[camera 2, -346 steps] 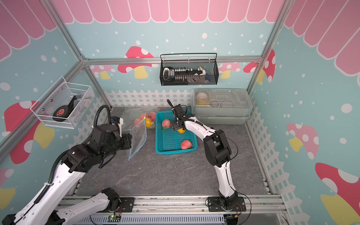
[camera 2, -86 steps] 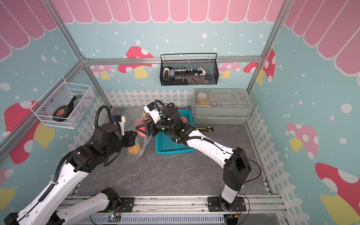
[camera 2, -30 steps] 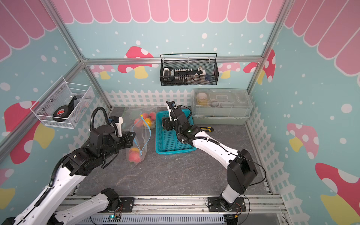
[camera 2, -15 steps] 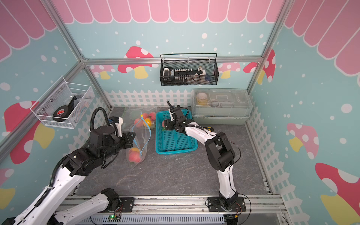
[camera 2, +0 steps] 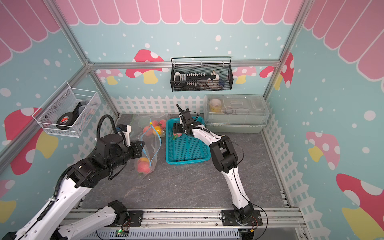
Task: Place the peach in a zip-top bag and seal the zipper
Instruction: Pick up the peach from the basket.
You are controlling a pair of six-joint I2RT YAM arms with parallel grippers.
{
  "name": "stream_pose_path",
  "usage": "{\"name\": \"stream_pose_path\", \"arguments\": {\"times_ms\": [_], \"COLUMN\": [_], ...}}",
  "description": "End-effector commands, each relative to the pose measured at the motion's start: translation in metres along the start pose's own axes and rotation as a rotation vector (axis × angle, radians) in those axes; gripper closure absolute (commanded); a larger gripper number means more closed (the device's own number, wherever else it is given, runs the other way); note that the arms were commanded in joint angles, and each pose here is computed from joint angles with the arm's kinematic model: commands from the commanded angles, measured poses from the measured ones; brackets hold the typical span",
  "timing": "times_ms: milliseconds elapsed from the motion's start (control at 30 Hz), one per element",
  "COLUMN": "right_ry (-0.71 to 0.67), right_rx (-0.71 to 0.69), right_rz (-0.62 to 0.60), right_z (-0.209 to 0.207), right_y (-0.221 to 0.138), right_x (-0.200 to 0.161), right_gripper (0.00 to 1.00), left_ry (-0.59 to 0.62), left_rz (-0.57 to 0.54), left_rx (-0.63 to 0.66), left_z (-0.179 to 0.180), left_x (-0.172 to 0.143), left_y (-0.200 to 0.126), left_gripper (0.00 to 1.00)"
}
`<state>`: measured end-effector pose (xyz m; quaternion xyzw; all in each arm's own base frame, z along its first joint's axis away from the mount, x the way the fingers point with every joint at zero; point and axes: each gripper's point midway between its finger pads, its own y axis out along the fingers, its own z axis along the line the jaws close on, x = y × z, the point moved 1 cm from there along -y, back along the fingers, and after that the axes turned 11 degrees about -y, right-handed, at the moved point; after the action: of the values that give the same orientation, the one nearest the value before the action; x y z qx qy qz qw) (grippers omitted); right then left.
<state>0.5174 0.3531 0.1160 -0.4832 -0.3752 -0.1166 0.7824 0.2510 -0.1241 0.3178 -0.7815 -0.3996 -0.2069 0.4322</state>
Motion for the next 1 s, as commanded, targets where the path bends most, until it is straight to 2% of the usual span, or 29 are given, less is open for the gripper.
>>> {"name": "stream_pose_path", "arguments": {"times_ms": [0,533,800,967], "right_ry": [0.038,0.064,0.078,0.111], "right_rx": [-0.038,-0.068,-0.040,0.001], "right_rz": [0.061,0.127,0.130,0.143], "right_z": [-0.009,-0.017,-0.018,-0.016], "right_y": [0.010,0.043,0.051,0.053], "right_x": [-0.012,-0.023,-0.026,-0.029], "right_gripper": [0.20,0.21,0.26,0.36], "left_ry": [-0.012,-0.011,-0.013,-0.016], "left_rz": [-0.007,-0.022,-0.027,-0.031], "left_rx": [-0.016,-0.022,-0.020,-0.021], "left_z": [-0.003,-0.002,0.000,0.001], "left_x": [0.001,0.003,0.003,0.003], "left_y": [-0.003,-0.008,-0.010,-0.013], "left_gripper": [1.00,1.00,1.00,1.00]}}
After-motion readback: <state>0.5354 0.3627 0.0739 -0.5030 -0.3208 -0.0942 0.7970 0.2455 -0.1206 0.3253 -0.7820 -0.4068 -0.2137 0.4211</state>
